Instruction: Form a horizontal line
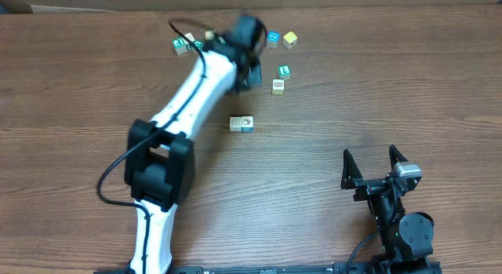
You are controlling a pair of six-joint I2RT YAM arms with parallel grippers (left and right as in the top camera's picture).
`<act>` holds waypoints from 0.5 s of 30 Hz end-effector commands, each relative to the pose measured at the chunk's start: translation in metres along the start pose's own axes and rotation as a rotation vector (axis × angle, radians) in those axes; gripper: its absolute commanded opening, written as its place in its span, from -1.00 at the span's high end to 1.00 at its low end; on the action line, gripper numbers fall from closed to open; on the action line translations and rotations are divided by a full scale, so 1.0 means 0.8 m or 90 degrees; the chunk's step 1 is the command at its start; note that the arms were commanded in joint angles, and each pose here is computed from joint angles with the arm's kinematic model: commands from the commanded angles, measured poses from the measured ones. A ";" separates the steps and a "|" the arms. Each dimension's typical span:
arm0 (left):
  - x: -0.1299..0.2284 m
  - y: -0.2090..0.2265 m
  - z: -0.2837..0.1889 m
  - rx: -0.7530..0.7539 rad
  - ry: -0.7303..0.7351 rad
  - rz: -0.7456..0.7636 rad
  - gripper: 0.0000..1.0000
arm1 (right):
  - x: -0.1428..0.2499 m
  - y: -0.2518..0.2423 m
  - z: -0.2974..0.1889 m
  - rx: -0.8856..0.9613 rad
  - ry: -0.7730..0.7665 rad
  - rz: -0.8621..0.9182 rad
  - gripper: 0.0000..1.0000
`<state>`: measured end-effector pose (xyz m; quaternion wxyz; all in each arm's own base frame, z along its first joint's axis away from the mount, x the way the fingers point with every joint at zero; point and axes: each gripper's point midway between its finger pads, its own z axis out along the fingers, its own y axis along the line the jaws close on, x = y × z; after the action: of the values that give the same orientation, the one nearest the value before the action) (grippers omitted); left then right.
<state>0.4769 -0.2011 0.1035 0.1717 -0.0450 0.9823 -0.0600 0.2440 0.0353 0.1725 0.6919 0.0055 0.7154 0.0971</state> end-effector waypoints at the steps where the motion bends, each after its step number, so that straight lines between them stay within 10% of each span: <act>1: -0.063 -0.009 -0.080 0.056 -0.080 0.052 0.80 | 0.002 -0.001 0.000 0.001 -0.004 0.000 -1.00; 7: -0.108 0.009 -0.191 0.065 -0.169 0.079 0.62 | 0.002 -0.001 0.000 0.001 -0.004 0.000 -1.00; 15: -0.151 0.096 -0.212 -0.052 -0.238 0.023 -0.10 | 0.002 -0.001 0.000 0.001 -0.004 0.000 -1.00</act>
<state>0.5206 -0.1311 0.2878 0.3383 -0.0216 0.9391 -0.0564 0.2440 0.0353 0.1725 0.6919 0.0053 0.7154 0.0972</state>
